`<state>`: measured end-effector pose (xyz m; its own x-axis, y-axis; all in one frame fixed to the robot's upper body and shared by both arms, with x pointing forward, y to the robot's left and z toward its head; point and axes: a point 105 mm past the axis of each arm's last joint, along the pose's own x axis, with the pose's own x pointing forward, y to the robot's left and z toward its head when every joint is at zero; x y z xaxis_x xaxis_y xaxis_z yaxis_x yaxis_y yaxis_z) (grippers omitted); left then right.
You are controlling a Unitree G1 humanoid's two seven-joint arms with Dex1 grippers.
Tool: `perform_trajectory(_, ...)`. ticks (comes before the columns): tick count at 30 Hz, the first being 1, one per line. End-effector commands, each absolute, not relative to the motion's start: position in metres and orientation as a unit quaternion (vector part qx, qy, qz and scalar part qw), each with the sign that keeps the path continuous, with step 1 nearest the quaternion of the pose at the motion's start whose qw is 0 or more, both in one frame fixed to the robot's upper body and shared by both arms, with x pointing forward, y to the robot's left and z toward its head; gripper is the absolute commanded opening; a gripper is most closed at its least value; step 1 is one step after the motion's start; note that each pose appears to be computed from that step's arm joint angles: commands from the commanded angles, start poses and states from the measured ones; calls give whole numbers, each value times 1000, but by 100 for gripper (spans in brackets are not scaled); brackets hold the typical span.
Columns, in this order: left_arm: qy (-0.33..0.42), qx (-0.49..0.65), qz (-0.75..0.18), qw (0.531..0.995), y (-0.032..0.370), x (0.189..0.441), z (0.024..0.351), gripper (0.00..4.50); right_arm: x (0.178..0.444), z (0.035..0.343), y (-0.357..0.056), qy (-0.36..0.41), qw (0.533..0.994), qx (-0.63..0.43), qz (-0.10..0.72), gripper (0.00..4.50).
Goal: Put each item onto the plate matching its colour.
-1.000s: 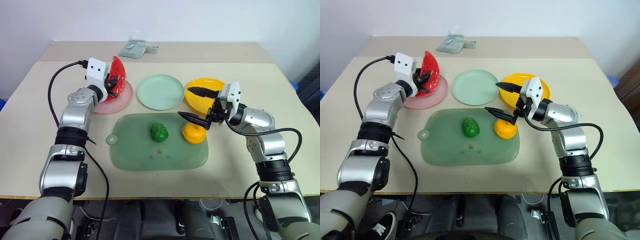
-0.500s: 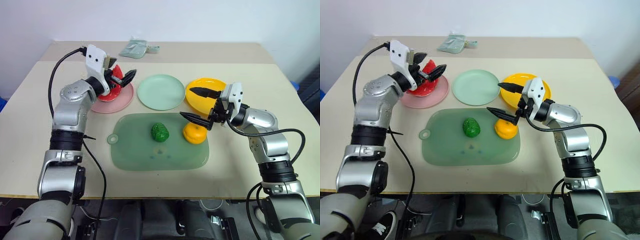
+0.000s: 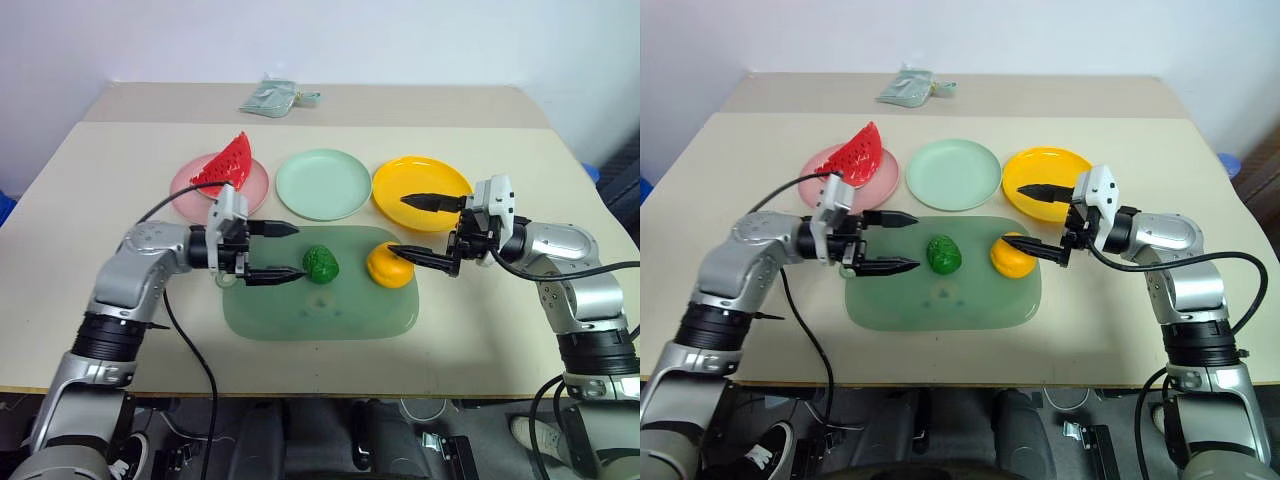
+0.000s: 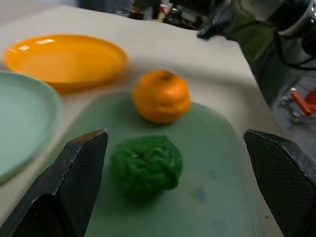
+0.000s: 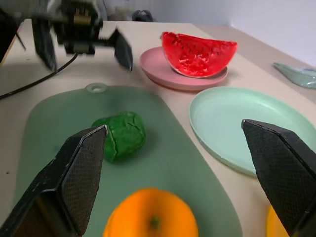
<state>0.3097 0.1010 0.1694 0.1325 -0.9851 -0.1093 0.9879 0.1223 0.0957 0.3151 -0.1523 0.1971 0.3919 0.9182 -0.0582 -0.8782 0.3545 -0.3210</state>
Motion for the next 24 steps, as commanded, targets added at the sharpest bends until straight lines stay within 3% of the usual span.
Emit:
perform_trajectory(1,-19,122,-646,754,92,316,165,449,309,208,-150,-93,820,-152,544,450)
perform_trajectory(7,-25,187,-611,768,77,335,139,449,311,206,-150,-88,825,-169,532,450)
perform_trajectory(13,-17,164,-626,763,66,336,126,449,311,210,-148,-92,822,-174,534,450)
perform_trajectory(17,-19,151,-629,762,66,332,125,277,311,211,-148,-92,822,-176,533,450)
perform_trajectory(18,-25,154,-623,766,66,332,126,253,311,211,-148,-93,822,-175,534,450)
perform_trajectory(21,-32,148,-610,778,68,337,132,253,311,210,-148,-93,822,-176,533,450)
perform_trajectory(24,-81,110,-548,826,67,361,163,253,312,215,-146,-103,824,-168,531,450)
